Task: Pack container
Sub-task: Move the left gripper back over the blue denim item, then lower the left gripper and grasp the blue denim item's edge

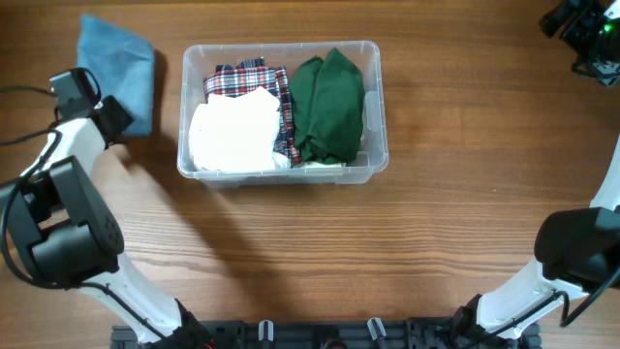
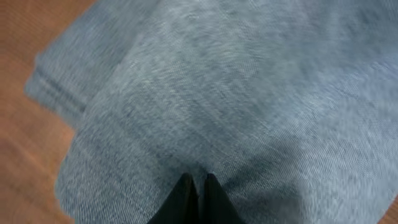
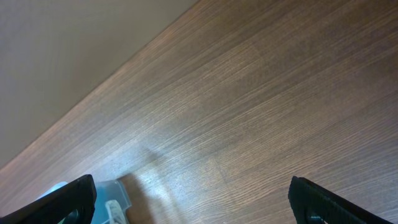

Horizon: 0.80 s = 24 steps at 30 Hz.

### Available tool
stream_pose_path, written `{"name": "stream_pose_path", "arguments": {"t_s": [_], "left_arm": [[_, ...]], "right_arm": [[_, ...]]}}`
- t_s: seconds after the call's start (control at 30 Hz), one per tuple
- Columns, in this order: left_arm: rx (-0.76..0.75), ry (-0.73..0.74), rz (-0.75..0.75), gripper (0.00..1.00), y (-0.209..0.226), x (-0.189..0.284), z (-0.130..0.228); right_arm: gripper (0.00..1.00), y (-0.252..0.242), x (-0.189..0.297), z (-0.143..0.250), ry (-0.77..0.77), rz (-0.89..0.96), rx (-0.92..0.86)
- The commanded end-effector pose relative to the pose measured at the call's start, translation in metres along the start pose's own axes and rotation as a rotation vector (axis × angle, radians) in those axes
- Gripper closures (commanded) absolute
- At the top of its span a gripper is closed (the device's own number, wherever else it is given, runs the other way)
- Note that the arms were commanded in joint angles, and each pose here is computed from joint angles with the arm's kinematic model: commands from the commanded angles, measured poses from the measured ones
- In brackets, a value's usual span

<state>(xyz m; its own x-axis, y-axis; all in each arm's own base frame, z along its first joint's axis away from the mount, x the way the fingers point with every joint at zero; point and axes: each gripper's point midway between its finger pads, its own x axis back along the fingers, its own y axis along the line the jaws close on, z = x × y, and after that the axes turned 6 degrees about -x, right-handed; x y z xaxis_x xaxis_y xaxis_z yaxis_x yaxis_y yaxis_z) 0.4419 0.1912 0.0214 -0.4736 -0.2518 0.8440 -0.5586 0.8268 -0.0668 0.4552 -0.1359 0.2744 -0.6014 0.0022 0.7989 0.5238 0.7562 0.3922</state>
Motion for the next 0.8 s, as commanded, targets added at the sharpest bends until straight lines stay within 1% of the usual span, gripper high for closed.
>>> {"name": "stream_pose_path", "arguments": {"t_s": [0.0, 0.13, 0.2, 0.27, 0.37, 0.43, 0.53, 0.63, 0.67, 0.77], "left_arm": [[0.083, 0.264, -0.058, 0.88, 0.029, -0.019, 0.082], [0.117, 0.405, -0.053, 0.83, 0.028, -0.008, 0.114], [0.13, 0.453, -0.069, 0.83, 0.03, -0.003, 0.125], [0.131, 0.472, -0.074, 0.88, 0.032, 0.0, 0.129], [0.14, 0.449, -0.05, 0.89, 0.029, -0.002, 0.123], [0.148, 0.403, 0.001, 0.88, 0.019, -0.002, 0.108], [0.155, 0.307, 0.101, 0.89, 0.0, 0.007, 0.071], [0.143, 0.176, 0.186, 0.88, -0.017, 0.032, 0.023], [0.115, 0.116, 0.205, 0.87, -0.024, 0.047, 0.003], [-0.031, -0.04, 0.26, 0.74, -0.049, 0.092, -0.04]], "right_arm": [[0.0, -0.004, -0.007, 0.0, 0.007, 0.014, -0.01], [0.0, -0.004, -0.007, 0.0, 0.007, 0.014, -0.01], [0.0, -0.004, -0.007, 0.0, 0.007, 0.014, -0.009], [0.0, -0.004, -0.007, 0.0, 0.007, 0.014, -0.009], [0.0, -0.004, -0.007, 0.0, 0.007, 0.014, -0.01], [0.0, -0.004, -0.007, 0.0, 0.007, 0.014, -0.01], [0.0, -0.004, -0.007, 0.0, 0.007, 0.014, -0.01], [0.0, -0.004, -0.007, 0.0, 0.007, 0.014, -0.01], [0.0, -0.004, -0.007, 0.0, 0.007, 0.014, -0.009], [0.0, -0.004, -0.007, 0.0, 0.007, 0.014, -0.01]]}}
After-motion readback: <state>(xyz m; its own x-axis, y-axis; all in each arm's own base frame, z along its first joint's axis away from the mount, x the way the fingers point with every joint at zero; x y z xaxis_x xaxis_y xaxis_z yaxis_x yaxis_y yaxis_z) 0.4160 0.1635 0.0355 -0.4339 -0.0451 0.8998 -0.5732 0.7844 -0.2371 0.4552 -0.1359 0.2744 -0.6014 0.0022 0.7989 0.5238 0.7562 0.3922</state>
